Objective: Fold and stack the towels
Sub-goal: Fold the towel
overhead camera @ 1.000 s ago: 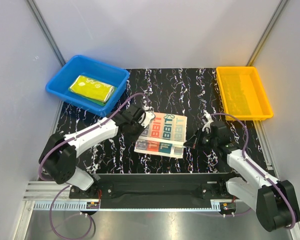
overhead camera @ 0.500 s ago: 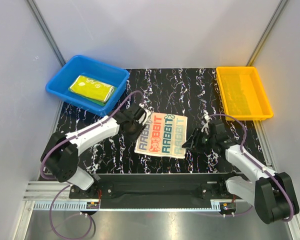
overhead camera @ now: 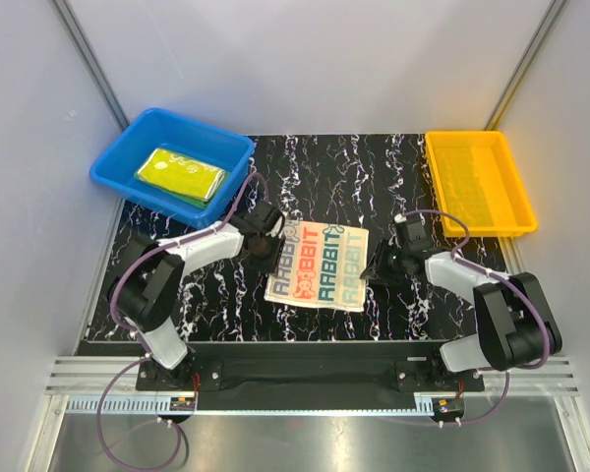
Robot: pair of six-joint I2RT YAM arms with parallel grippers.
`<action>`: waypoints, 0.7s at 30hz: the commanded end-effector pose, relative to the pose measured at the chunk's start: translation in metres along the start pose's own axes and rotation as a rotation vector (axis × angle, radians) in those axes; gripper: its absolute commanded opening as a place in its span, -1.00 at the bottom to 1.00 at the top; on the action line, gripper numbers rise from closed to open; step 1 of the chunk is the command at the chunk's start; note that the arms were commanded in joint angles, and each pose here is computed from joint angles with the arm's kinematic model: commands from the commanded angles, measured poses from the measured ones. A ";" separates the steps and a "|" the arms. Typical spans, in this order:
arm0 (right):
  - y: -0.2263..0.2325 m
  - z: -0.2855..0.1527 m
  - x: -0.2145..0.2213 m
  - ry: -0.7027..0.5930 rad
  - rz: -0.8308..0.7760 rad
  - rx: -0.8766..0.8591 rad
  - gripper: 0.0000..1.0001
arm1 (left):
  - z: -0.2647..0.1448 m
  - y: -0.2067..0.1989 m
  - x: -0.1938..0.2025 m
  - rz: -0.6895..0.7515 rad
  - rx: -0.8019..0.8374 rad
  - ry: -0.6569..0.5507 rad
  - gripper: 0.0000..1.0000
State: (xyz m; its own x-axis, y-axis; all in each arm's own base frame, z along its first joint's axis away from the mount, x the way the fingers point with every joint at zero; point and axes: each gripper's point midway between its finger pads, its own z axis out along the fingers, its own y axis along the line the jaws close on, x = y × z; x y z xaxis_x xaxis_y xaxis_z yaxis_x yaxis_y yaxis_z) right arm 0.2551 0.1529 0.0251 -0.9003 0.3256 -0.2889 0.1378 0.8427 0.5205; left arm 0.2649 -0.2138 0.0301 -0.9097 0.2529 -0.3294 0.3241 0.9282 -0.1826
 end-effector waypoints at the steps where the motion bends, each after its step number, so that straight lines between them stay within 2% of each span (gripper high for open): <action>1: -0.001 0.007 -0.029 -0.080 -0.085 0.046 -0.30 | 0.014 -0.016 -0.004 -0.072 0.079 -0.034 -0.30; 6: -0.003 0.009 -0.035 -0.060 -0.090 0.084 -0.37 | 0.015 -0.021 -0.001 -0.123 0.108 -0.042 -0.33; 9: 0.008 0.001 -0.039 -0.063 -0.092 0.051 -0.34 | 0.003 -0.004 -0.015 -0.140 0.011 -0.086 -0.31; 11: 0.016 -0.005 -0.044 -0.069 -0.092 0.041 -0.26 | -0.008 0.007 -0.040 -0.149 -0.027 -0.141 -0.31; 16: 0.028 -0.017 -0.052 -0.072 -0.071 0.033 -0.22 | -0.026 0.003 -0.092 -0.133 0.046 -0.209 -0.24; 21: 0.050 -0.025 -0.034 -0.009 -0.028 -0.097 -0.45 | -0.003 -0.013 -0.120 -0.038 0.142 -0.201 -0.24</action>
State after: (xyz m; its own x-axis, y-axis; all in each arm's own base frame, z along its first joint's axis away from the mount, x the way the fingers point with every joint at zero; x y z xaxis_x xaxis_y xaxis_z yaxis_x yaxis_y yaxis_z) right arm 0.2902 0.1581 0.0583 -0.8945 0.2963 -0.3348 0.0973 0.8598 0.5012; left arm 0.3583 -0.2327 0.0779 -0.8771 0.0708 -0.4750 0.2281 0.9319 -0.2821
